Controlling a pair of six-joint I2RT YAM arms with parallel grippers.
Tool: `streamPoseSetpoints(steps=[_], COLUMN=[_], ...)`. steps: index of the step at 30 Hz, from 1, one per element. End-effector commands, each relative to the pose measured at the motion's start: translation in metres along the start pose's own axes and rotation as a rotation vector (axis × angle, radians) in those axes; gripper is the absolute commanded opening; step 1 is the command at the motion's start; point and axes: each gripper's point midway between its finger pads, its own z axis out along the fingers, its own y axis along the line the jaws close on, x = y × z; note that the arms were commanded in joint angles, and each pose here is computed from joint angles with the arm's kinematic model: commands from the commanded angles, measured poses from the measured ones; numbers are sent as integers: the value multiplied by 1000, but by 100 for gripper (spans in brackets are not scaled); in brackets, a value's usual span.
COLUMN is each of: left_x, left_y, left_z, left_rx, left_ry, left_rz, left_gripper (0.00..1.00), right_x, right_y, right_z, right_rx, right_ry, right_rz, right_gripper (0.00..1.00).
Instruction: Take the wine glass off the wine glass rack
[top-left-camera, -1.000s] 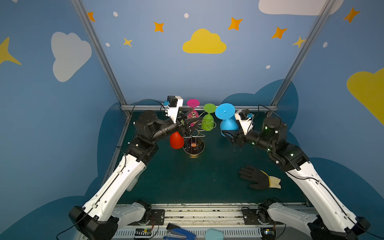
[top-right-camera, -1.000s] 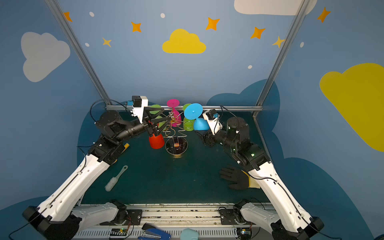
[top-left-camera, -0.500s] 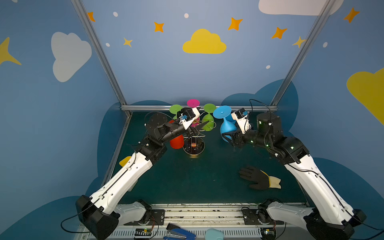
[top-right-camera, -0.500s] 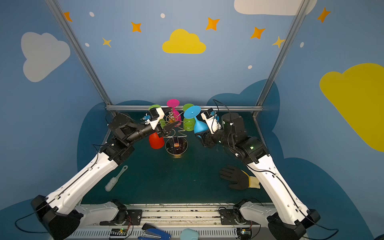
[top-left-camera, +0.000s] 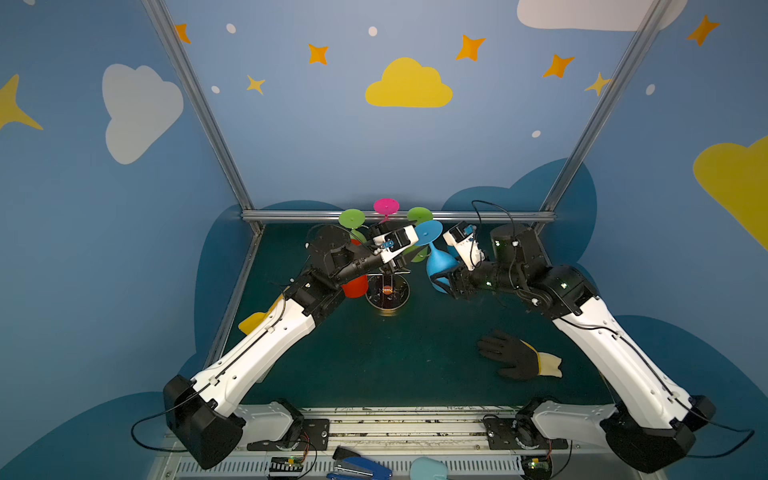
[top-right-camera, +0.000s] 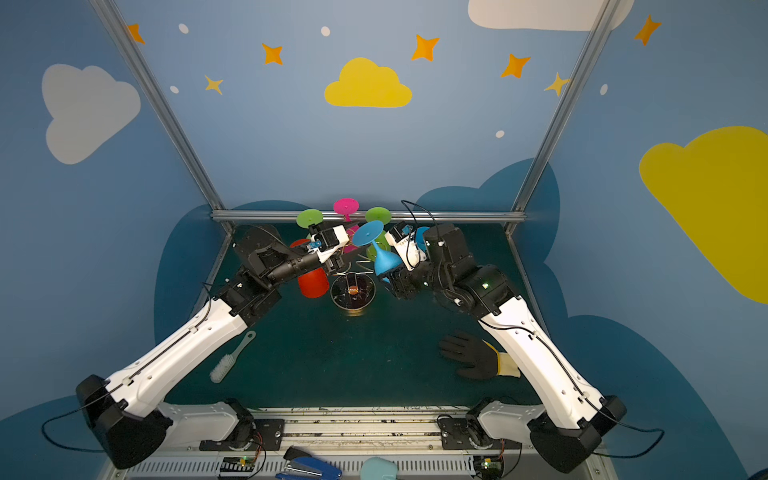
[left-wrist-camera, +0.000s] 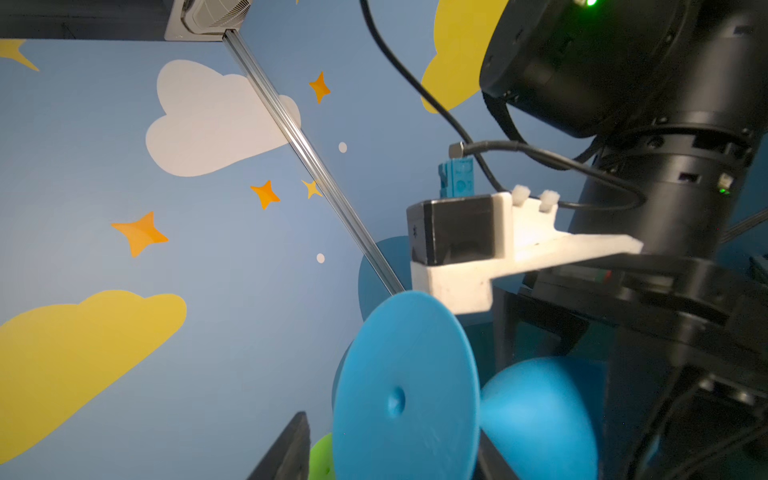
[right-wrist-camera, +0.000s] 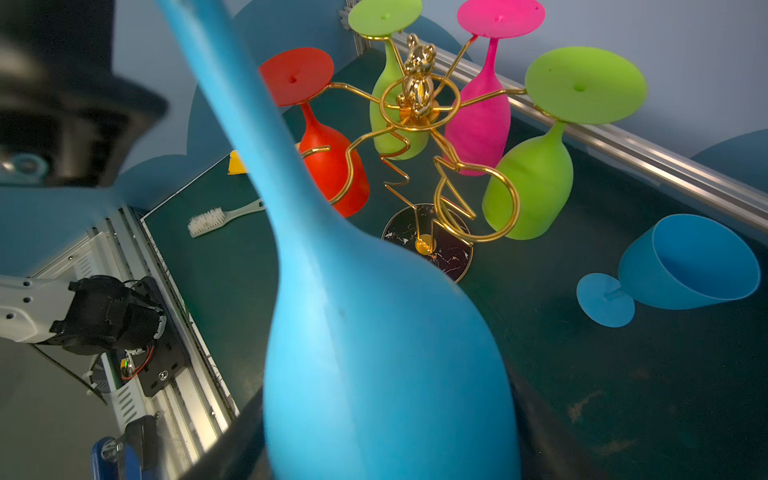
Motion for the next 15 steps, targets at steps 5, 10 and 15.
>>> streamPoseSetpoints(steps=[5,10,15], left_x=[-6,-6,-6], left_y=[2,1,2], left_z=[2,2,1], left_rx=[-6,-15,-32], left_ry=[1,-6,-8], left_rz=[36,34,43], left_gripper=[34,33,17], right_x=[-10,-10,-14], right_y=[7,7,11], right_z=[-7,-3,-4], right_rx=[-15,-20,-41], right_ry=[-20,-9,-27], right_rz=[1,4,3], right_gripper=[8,11,20])
